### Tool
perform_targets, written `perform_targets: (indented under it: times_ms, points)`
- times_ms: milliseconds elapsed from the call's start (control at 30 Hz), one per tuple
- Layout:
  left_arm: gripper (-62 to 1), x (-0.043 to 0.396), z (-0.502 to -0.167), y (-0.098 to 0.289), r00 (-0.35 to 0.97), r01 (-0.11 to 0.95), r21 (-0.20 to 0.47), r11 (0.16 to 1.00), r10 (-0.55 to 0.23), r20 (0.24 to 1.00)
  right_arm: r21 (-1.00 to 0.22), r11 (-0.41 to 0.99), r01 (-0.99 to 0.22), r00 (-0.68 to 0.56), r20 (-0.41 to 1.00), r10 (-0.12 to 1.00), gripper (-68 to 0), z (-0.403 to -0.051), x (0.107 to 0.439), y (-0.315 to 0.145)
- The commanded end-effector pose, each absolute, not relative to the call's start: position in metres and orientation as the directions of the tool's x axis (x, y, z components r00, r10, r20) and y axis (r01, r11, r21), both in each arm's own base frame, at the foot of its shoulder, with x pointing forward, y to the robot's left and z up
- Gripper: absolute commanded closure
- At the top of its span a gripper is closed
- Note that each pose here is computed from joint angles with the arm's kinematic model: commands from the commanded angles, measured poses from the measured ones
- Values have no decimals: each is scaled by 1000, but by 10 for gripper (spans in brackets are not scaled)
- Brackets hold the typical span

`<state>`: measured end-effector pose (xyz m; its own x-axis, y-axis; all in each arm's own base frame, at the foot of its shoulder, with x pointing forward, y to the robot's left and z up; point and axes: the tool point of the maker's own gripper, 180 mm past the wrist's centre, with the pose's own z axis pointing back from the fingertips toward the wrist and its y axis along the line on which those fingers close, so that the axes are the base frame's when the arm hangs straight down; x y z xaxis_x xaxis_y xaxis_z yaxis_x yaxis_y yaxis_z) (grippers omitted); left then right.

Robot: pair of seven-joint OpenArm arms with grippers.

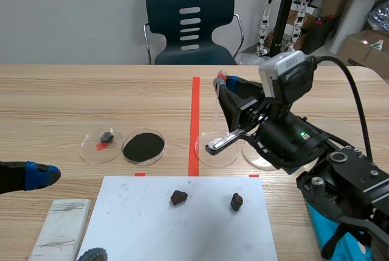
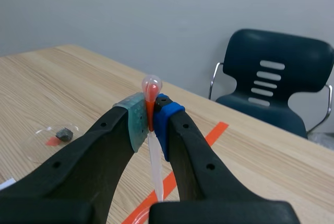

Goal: Squeeze the dropper onto the mineral

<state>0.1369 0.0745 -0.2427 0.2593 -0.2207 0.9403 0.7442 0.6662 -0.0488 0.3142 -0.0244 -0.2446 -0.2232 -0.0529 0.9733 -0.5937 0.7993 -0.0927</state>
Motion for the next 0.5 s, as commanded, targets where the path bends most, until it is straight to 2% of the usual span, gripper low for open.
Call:
perform_targets:
  times_ms: [0,267,467]
  points:
    - [-623,139,-237,73,247,741,-52,670,-199,948,-102,806,-582,-268,961,-71,-13,-226,309,-32]
    - [-623,139,-237,73,247,741,-52,670,-199,948,-117,825,-553,-300,952,-66,-13,-196,271,-51]
    - [-623,139,-237,73,247,741,-52,670,-199,948,-169,829,-533,-301,954,1,-13,-187,239,-62]
